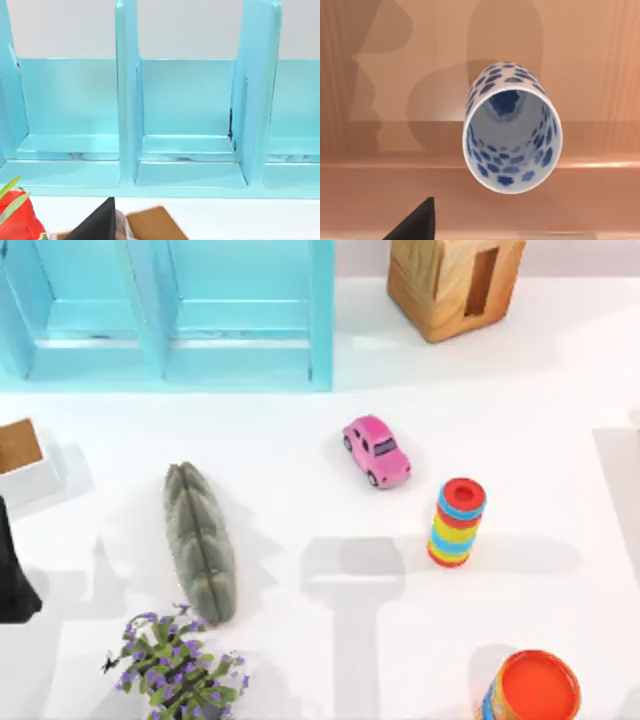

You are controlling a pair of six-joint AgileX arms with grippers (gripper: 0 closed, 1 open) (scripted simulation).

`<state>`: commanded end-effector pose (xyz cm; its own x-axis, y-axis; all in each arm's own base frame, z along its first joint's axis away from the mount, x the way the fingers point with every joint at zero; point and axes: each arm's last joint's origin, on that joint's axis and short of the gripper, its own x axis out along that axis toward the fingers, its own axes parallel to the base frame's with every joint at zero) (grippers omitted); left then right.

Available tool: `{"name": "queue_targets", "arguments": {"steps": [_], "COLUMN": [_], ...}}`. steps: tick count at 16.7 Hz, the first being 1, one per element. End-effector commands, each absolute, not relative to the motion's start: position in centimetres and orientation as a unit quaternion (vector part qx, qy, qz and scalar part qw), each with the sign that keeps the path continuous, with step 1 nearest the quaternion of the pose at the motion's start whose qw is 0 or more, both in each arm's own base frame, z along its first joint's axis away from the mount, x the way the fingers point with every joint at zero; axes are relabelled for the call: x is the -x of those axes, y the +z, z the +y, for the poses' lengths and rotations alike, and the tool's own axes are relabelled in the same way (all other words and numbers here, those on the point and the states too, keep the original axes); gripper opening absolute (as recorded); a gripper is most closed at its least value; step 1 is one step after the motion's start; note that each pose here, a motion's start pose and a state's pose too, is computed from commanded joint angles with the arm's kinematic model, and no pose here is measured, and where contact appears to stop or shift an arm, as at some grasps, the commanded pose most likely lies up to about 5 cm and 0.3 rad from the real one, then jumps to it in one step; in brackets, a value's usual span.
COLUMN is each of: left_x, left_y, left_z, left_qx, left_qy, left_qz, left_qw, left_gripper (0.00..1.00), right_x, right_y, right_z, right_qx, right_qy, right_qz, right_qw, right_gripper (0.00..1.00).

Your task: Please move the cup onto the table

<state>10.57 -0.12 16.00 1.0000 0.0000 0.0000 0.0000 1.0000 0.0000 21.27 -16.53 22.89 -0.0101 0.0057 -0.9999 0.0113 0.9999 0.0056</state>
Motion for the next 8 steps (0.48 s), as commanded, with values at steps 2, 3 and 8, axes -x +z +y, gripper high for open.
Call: {"name": "queue_targets", "arguments": {"steps": [2, 3, 8], "left_x": [-10.6, -10.6, -10.6], "left_y": [16.0, 16.0, 16.0], "left_z": [-0.1, -0.1, -0.1], "left_qx": [0.0, 0.0, 0.0], "left_qy": [0.0, 0.0, 0.0], "left_qz": [0.0, 0.0, 0.0], "left_qw": [1.0, 1.0, 1.0], "left_gripper": [1.0, 1.0, 1.0], "right_x": [-21.5, -21.5, -21.1], "right_y": [20.7, 19.4, 15.1], "right_z": [-16.7, -16.8, -16.5], "right_qx": [-0.004, -0.002, -0.004], "right_qy": [-0.004, -0.005, -0.004], "right_qz": [0.709, 0.706, 0.708], "right_qw": [0.706, 0.708, 0.706], "right_gripper": [1.0, 1.0, 1.0]}}
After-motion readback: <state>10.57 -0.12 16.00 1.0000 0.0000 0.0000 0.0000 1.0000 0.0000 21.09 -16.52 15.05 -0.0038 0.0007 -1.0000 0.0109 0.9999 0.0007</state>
